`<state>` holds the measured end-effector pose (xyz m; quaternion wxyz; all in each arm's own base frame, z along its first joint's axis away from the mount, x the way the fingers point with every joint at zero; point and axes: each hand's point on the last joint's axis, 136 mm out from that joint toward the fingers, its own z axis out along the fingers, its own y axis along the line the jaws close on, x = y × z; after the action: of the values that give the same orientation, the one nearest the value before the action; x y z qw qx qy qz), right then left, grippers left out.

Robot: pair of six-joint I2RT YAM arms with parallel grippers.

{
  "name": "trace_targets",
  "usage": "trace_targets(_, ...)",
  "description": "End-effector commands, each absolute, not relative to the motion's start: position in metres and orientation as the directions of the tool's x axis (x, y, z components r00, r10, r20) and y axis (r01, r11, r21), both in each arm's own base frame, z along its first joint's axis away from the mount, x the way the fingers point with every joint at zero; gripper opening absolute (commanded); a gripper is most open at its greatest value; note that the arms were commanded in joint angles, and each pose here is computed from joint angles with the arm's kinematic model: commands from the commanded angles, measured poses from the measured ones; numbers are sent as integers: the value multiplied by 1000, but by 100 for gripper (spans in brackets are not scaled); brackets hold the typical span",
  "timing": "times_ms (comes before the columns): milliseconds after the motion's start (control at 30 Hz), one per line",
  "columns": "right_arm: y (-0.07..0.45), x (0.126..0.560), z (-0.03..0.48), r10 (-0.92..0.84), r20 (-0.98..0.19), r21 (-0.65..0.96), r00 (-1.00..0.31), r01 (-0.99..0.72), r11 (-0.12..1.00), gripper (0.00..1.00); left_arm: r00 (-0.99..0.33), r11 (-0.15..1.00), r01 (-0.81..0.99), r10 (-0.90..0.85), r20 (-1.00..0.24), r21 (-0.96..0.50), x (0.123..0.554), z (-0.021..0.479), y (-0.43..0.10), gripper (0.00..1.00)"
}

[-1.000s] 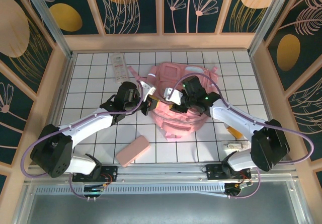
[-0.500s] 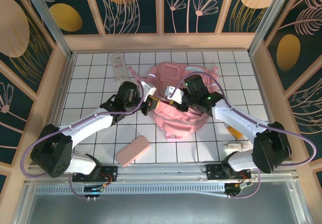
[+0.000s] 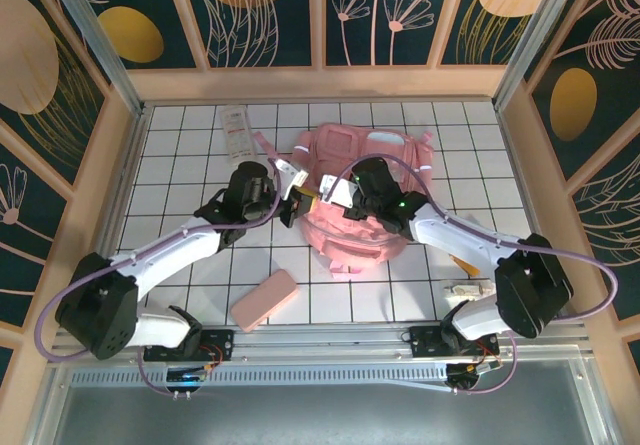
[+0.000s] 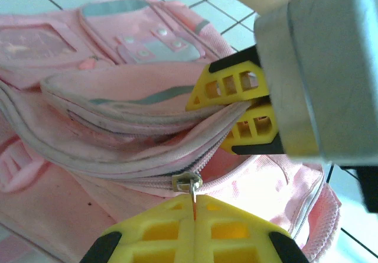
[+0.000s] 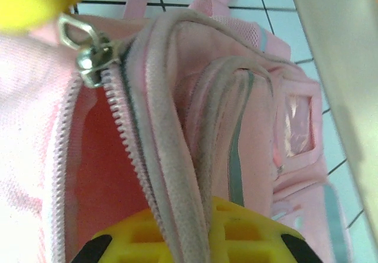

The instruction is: Pack books, pencil case, and school supplies into a backpack

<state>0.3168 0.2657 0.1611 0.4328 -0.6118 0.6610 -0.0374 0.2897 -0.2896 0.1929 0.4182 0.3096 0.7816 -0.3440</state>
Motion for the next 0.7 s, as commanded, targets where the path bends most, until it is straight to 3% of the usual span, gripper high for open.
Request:
trace_targets(0, 268, 318, 218, -796, -515, -701, 320, -691, 176, 0, -275, 584, 802, 171, -946, -127, 294, 239, -280, 0)
trace_targets(100, 265, 304, 232, -785, -431, -756, 445, -653, 46, 0, -282, 620, 778, 205, -937, -98, 311, 229, -264, 0)
trace_targets(233, 252, 305, 261, -769, -430, -799, 473, -597, 80, 0, -231, 645, 763, 332, -915, 41, 331, 203, -253, 0)
trace_targets(300, 247, 305, 266, -762, -440, -803, 475, -589, 97, 0, -218, 565, 825, 379, -899, 38, 325, 192, -265, 0)
trace_targets(367, 244, 308, 268, -765, -446, -805, 466, -582, 115, 0, -235, 379, 920, 340, -910, -96, 298, 199, -292, 0)
trace_targets(400, 245, 308, 267, -762, -453, -801, 463, -587, 119, 0, -249, 283, 945, 306, -919, -162, 283, 207, -301, 7)
trace_targets(467, 246, 308, 269, -754, -473, -791, 455, -597, 136, 0, -298, 175, 950, 242, -924, -260, 258, 217, -316, 39)
trace_targets(500, 247, 308, 269, -750, -480, -788, 456, -600, 139, 0, -289, 161, 953, 234, -928, -256, 250, 217, -320, 49)
trace_targets(567, 247, 306, 268, -745, -483, -786, 460, -603, 137, 0, -284, 167, 954, 225, -932, -250, 240, 214, -324, 59)
trace_targets(667, 247, 304, 267, -740, -486, -785, 465, -604, 137, 0, -309, 161, 947, 212, -927, -279, 237, 215, -323, 59)
